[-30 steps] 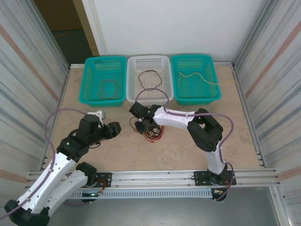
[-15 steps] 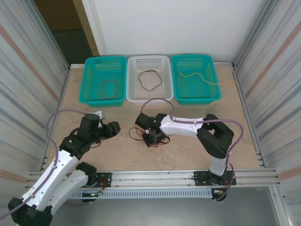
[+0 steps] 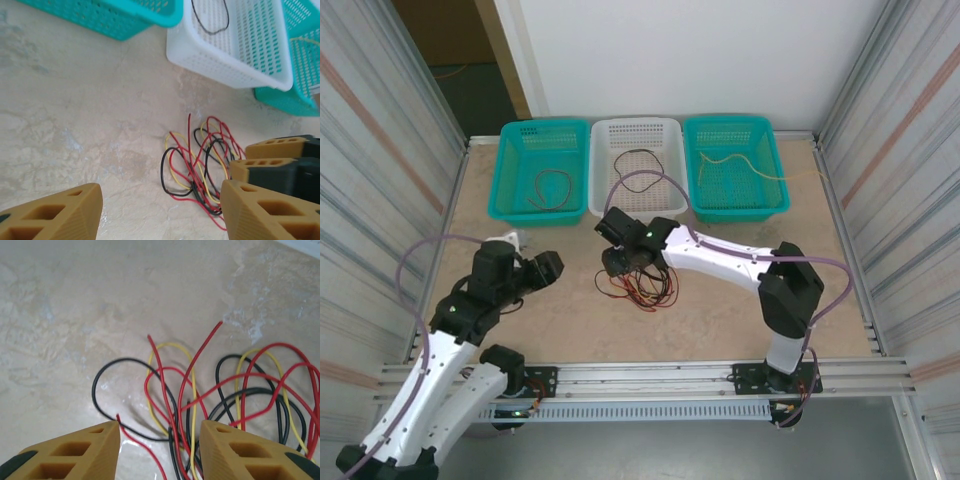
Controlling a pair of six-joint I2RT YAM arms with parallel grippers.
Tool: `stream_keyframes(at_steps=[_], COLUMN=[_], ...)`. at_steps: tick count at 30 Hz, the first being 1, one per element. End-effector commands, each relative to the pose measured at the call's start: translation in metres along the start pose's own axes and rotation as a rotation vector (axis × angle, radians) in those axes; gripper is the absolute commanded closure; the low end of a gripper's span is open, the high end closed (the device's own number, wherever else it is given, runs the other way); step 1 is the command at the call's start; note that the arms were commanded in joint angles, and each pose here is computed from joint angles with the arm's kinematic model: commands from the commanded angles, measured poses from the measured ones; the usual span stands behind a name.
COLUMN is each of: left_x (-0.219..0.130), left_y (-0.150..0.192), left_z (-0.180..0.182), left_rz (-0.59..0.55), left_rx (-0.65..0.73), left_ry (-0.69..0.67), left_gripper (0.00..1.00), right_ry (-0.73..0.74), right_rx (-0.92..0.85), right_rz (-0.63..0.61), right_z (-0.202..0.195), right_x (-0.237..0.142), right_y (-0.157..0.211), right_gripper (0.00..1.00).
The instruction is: Untangle the cables
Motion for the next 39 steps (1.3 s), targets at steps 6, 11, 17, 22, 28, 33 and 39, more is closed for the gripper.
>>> stream_keyframes(at_steps=[6, 11, 17, 22, 28, 33, 39], left_x=[-0.015, -0.009, -0.003, 0.001, 0.003, 0.003, -0.001], left_y=[-0.007, -0.001, 0.002, 0.005, 0.009, 0.009, 0.007], left_z=[0.001, 0.005, 0.006, 0.008, 0.011, 0.011, -0.017], left_rz=[-0.034, -0.013, 0.003, 0.016, 0.026, 0.026, 0.019], left_rx=[0.0, -0.006, -0.008, -0.008, -0.01, -0.009, 0.017], left_ry=[-0.002, -0.007, -0.008, -0.011, -0.016, -0.011, 0.15], left_gripper=[0.35, 0.35, 0.35, 0.35, 0.35, 0.35, 0.36], right_ry=[0.005, -0.006, 0.018, 0.01, 0.009, -0.002, -0.03], right_rx=[0.053, 0.04, 0.023, 0.019, 0.023, 0.02, 0.012], right_rz=[0.002, 0.048, 0.064, 0.104, 0.135, 0.102, -0.042], right_z=[-0.001, 0.004, 0.002, 0.004, 0.003, 0.006, 0.013], right_x=[0.044, 0.069, 0.086, 0.101, 0.11, 0.095, 0.027], right_y=[-0.015, -0.008, -0.008, 0.001, 0.01, 0.001, -0.025], right_gripper=[0.53, 0.57, 0.63, 0.7, 0.78, 0.99, 1.0])
Point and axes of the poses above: each hand's point on the last joint's axis, 136 mm out from that joint toward the fingers, its own x axis out along the fingers, its own z axis along the line the jaws close on, y = z × x, the point moved 1 cm from there along -x, back along the fingers, and after that the axes turned 2 degrees about -x, right-handed, at the moved point
